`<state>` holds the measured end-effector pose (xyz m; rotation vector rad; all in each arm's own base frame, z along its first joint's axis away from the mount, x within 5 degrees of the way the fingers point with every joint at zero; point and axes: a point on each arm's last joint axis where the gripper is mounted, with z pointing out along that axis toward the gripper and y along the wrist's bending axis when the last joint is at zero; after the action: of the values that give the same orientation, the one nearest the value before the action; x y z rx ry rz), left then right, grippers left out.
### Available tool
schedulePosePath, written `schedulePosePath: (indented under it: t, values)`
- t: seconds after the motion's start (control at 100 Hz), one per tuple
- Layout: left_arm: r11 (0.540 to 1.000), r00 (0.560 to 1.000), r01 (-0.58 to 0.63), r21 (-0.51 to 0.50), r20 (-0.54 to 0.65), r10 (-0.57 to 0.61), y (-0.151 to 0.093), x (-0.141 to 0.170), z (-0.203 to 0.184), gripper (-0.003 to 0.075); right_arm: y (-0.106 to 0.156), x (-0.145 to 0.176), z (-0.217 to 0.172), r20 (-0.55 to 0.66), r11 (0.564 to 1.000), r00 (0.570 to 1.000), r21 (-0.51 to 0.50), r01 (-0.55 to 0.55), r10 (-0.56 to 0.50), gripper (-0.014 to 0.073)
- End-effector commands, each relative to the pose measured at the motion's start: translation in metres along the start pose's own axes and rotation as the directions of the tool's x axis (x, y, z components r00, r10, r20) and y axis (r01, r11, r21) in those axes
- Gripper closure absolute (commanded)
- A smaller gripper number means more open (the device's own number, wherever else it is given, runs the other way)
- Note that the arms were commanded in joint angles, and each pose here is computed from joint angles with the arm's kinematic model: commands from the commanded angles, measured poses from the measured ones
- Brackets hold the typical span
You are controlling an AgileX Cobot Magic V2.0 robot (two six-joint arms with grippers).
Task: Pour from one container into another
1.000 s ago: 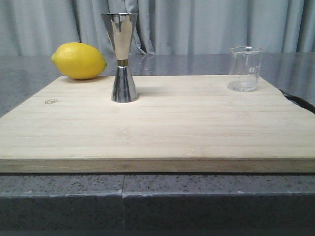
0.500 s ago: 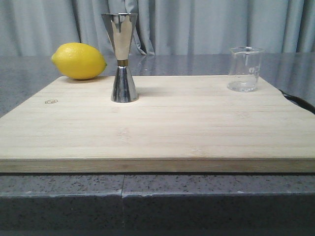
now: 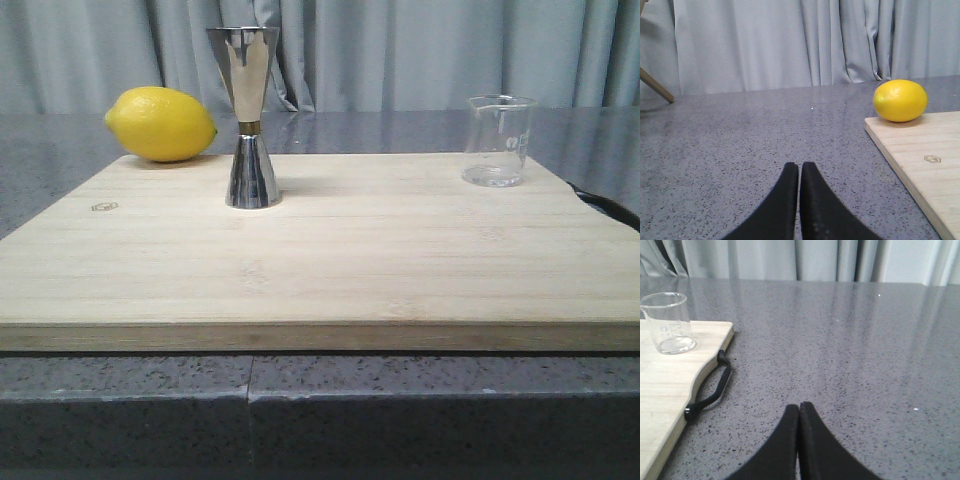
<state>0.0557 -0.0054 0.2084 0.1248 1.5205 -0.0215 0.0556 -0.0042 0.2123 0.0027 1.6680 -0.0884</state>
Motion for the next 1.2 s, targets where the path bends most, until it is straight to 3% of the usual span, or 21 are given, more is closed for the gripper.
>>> schedulePosePath:
  t: [0.0,0.09,0.19,1.19]
  values:
    - [1.000,0.995,0.008,-0.011,0.100,-0.007,0.001,-0.007,-0.002,0.0739,0.002,-0.004,0.000,0.165,1.000,0.986,-0.008,0.001,0.000,0.0652]
    - [1.000,0.995,0.008,-0.011,0.100,-0.007,0.001,-0.007,-0.002,0.0739,0.003,0.009,0.000,0.214,1.000,0.977,-0.014,0.002,0.001,0.0652]
    - [1.000,0.995,0.008,-0.011,0.100,-0.007,0.001,-0.007,-0.002,0.0739,0.003,0.011,0.001,0.174,1.000,0.985,-0.012,-0.001,0.003,0.0652]
    - [1.000,0.995,0.008,-0.011,0.100,-0.007,0.001,-0.007,-0.002,0.0739,0.002,0.007,0.000,0.226,0.998,0.972,-0.020,-0.053,0.056,0.0652]
